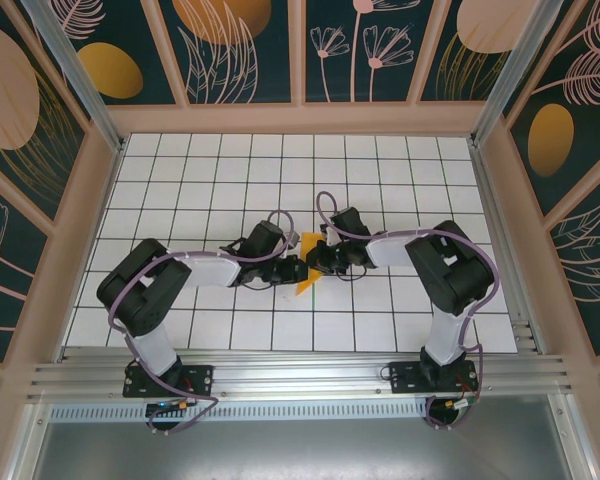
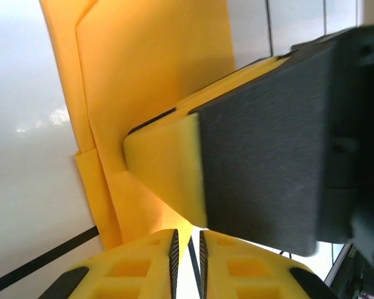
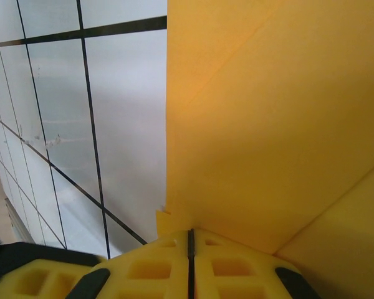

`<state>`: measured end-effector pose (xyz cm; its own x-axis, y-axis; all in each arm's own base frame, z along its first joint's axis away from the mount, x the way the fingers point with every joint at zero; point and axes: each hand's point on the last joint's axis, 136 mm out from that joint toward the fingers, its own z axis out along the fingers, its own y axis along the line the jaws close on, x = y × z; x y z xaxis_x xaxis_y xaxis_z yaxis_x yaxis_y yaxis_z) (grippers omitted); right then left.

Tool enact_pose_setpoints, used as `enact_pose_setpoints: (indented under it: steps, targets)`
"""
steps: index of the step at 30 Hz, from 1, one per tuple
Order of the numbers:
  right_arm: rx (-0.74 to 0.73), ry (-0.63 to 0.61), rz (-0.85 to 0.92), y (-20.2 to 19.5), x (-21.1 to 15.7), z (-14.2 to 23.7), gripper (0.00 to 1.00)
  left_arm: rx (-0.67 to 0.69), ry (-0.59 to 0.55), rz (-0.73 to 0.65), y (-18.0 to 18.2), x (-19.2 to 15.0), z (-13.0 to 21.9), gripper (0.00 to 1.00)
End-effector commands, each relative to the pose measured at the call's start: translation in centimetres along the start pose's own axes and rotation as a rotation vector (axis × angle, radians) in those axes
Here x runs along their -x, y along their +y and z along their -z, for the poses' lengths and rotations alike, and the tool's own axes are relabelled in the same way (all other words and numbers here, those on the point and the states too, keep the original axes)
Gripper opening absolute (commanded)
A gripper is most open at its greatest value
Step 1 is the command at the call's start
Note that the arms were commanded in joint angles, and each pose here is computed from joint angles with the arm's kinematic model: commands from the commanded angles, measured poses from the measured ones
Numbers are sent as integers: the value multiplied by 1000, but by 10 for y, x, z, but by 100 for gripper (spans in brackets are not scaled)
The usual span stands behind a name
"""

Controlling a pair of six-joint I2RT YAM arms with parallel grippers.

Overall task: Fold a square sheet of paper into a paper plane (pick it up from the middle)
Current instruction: Fourth fold the wing at the center of the table.

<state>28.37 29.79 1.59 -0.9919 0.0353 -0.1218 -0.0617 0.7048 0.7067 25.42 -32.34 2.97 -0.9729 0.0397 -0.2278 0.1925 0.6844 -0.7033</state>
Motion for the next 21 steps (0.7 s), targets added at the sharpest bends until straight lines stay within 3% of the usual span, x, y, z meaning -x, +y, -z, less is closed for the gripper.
enact_pose_setpoints:
  steps: [1, 21]
  targets:
    - [-120, 4, -32, -40, -3, -9, 9, -35, 16, 7, -4, 1, -5, 19]
    - [-185, 18, -94, -58, -1, -19, 9, 85, 118, 25, 33, -54, 2, 17]
